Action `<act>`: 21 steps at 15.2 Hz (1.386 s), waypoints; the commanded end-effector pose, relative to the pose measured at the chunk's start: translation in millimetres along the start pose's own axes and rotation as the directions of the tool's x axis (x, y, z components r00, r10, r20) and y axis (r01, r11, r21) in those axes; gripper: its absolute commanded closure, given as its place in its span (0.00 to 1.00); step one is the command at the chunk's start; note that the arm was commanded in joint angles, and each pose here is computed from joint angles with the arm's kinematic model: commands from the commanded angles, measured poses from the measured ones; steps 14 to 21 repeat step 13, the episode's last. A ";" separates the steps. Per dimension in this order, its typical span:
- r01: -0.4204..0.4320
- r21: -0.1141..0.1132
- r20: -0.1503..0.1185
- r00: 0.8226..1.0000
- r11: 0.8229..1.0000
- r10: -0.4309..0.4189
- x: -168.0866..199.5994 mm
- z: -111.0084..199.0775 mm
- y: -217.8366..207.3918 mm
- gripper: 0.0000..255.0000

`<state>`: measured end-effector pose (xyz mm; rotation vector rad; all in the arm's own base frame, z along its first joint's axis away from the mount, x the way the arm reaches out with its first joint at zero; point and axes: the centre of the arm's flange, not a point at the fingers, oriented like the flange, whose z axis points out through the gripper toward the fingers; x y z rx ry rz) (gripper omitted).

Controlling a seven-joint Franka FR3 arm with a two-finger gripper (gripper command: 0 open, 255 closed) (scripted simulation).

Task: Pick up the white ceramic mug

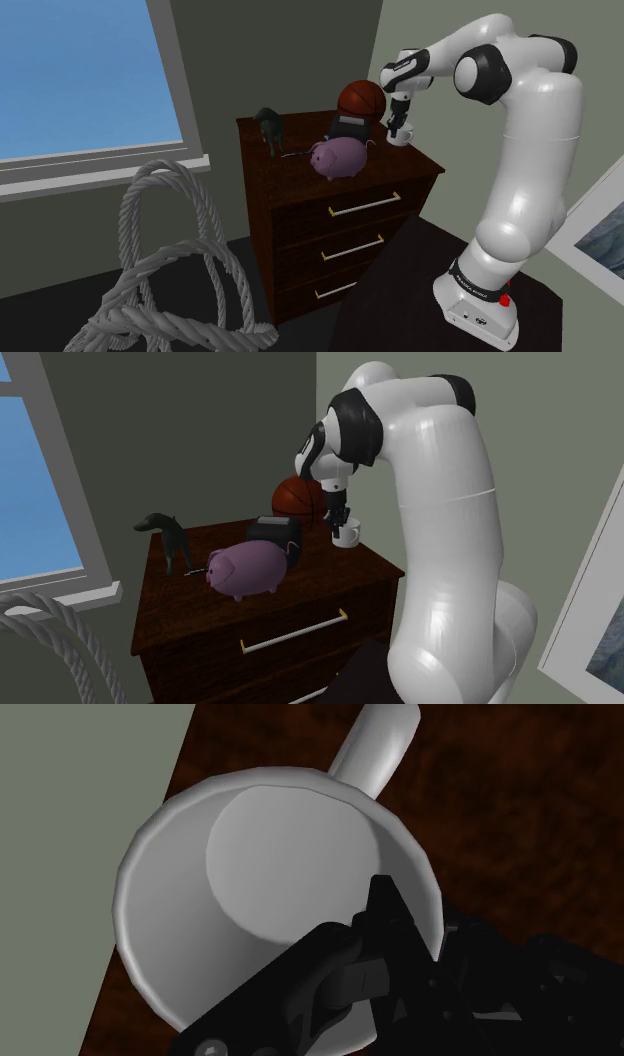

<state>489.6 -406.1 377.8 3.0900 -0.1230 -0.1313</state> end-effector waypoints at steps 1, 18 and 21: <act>0.000 0.000 0.000 1.000 1.000 0.000 -1.1 -10.8 0.3 1.00; 0.000 0.000 0.000 1.000 1.000 0.000 -5.5 -64.1 3.0 1.00; 0.000 0.000 0.000 1.000 1.000 0.000 -5.5 -64.1 3.0 1.00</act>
